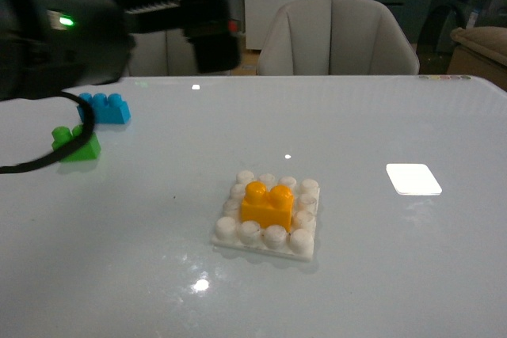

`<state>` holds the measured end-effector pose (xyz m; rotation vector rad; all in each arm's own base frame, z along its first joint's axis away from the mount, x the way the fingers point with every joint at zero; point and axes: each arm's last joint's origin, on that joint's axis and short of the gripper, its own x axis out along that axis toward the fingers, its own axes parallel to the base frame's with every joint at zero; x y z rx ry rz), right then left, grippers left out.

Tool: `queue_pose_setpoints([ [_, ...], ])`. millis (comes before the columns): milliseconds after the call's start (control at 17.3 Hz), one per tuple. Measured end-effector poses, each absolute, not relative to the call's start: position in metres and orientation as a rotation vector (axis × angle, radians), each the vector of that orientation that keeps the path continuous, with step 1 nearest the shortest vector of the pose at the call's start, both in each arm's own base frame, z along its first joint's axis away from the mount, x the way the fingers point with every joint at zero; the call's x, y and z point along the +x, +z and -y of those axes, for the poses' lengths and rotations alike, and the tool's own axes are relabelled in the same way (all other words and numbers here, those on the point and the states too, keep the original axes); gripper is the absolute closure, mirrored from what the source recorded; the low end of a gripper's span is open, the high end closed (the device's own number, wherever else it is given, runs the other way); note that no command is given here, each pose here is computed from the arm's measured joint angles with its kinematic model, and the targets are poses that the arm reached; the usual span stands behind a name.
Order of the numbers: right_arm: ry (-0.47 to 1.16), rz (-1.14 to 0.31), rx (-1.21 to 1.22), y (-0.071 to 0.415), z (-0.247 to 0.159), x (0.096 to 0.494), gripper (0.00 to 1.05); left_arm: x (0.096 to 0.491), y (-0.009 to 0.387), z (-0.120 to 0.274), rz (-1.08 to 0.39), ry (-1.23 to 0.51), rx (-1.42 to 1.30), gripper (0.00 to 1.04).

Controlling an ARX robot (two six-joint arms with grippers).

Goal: Insert yellow block into base center

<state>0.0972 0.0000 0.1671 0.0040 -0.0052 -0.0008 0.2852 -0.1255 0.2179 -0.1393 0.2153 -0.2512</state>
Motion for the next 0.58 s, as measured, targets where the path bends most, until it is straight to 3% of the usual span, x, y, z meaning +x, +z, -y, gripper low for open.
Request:
queue_pose_setpoints([
  [173, -0.001, 0.006, 0.004, 0.167, 0.0, 0.097, 0.06, 0.251, 0.237, 0.097, -0.157, -0.222, -0.122, 0.07],
  [231, 0.0, 0.006, 0.004, 0.167, 0.0, 0.097, 0.06, 0.236, 0.245, 0.085, -0.027, -0.115, -0.094, 0.18],
  [404, -0.001, 0.005, 0.004, 0.167, 0.0, 0.097, 0.06, 0.196, 0.228, 0.04, -0.013, 0.023, -0.032, 0.45],
  [577, -0.001, 0.005, 0.004, 0.167, 0.0, 0.097, 0.06, 0.172, 0.209, 0.025, -0.004, -0.003, -0.017, 0.83],
])
